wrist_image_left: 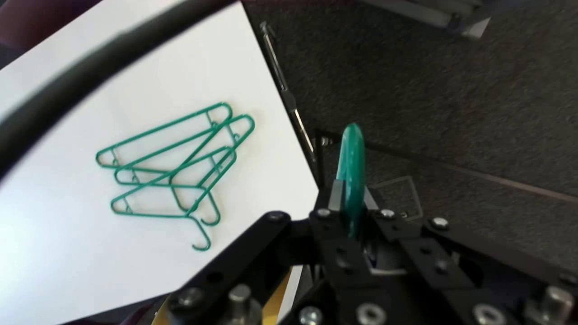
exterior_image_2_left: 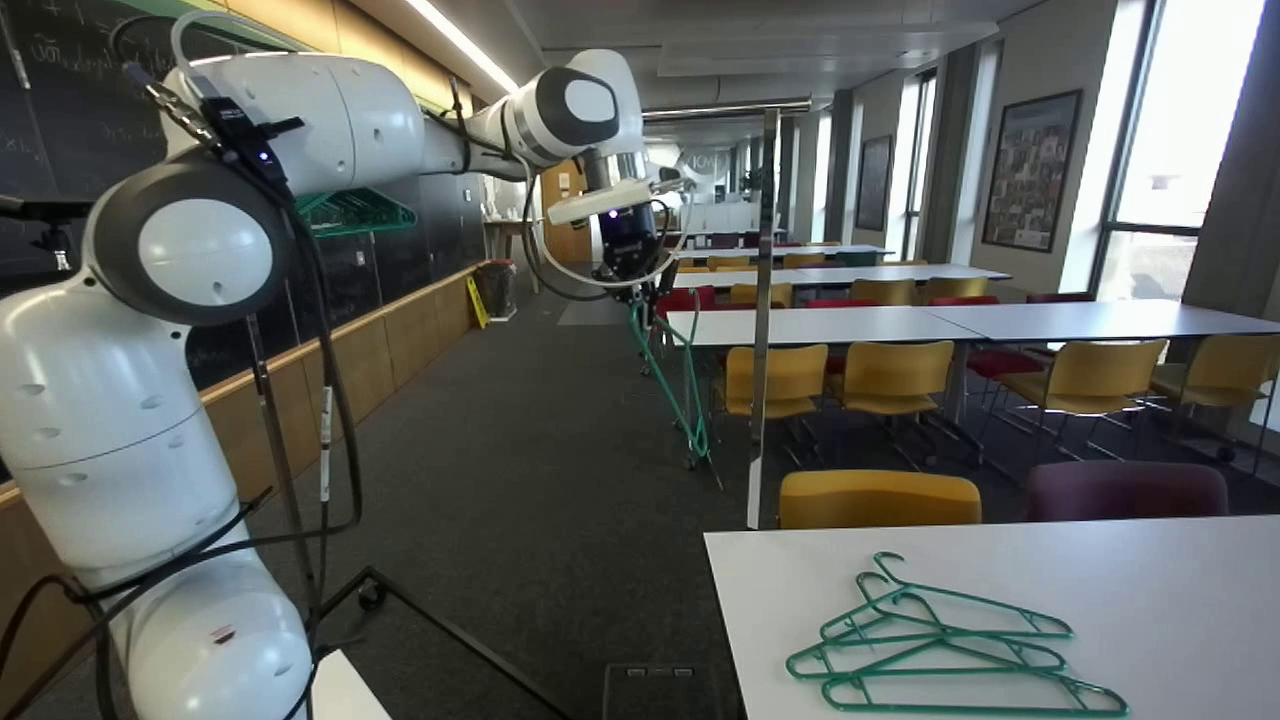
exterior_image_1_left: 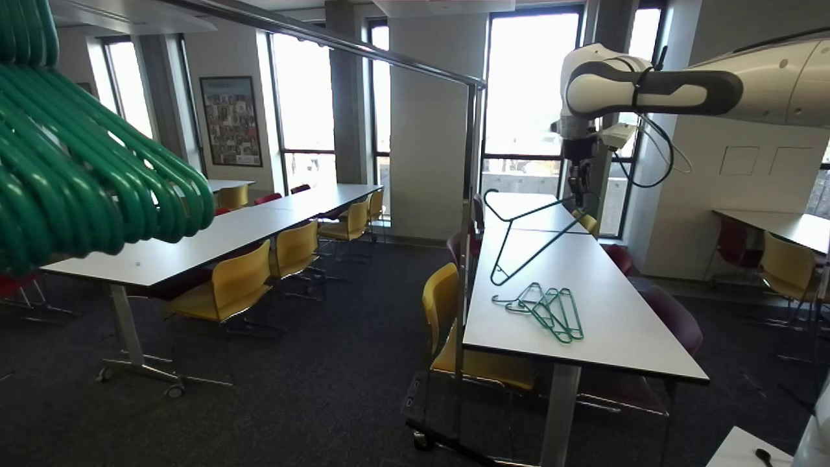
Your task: Put one green hanger on the table
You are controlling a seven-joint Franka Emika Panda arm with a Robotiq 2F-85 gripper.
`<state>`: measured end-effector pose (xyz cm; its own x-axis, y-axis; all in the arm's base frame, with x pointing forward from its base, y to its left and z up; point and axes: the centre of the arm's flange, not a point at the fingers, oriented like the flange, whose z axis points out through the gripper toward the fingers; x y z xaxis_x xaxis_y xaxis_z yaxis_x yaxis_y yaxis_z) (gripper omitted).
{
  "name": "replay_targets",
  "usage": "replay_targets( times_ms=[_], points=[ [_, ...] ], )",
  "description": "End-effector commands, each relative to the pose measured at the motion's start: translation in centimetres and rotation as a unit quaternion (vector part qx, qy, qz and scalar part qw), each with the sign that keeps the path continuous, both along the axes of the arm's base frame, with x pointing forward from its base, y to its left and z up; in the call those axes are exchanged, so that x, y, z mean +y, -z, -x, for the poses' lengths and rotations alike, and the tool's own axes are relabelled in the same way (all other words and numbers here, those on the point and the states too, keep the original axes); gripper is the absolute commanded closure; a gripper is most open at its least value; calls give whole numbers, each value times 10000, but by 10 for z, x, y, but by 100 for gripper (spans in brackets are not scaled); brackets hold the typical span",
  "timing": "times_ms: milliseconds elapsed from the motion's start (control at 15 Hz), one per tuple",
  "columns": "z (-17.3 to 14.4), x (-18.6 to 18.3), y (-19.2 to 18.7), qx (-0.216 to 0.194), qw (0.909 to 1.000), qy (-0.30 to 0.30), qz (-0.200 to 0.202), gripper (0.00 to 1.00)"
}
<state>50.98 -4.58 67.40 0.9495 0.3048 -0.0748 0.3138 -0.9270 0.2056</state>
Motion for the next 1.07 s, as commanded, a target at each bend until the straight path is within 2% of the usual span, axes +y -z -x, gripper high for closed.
replay_targets(
  times_ms=[0,133,333,467,800,1000],
  points=[
    [57,-23,22,635,9978,-14,-171,98],
    [72,-37,32,830,9964,73,127,98],
    [76,-75,48,729,9899,208,1196,98],
    [70,-102,59,726,9803,252,1820,98],
    [32,-158,97,629,9443,106,3228,98],
    [-21,-170,127,371,9185,-144,3935,98]
  ],
)
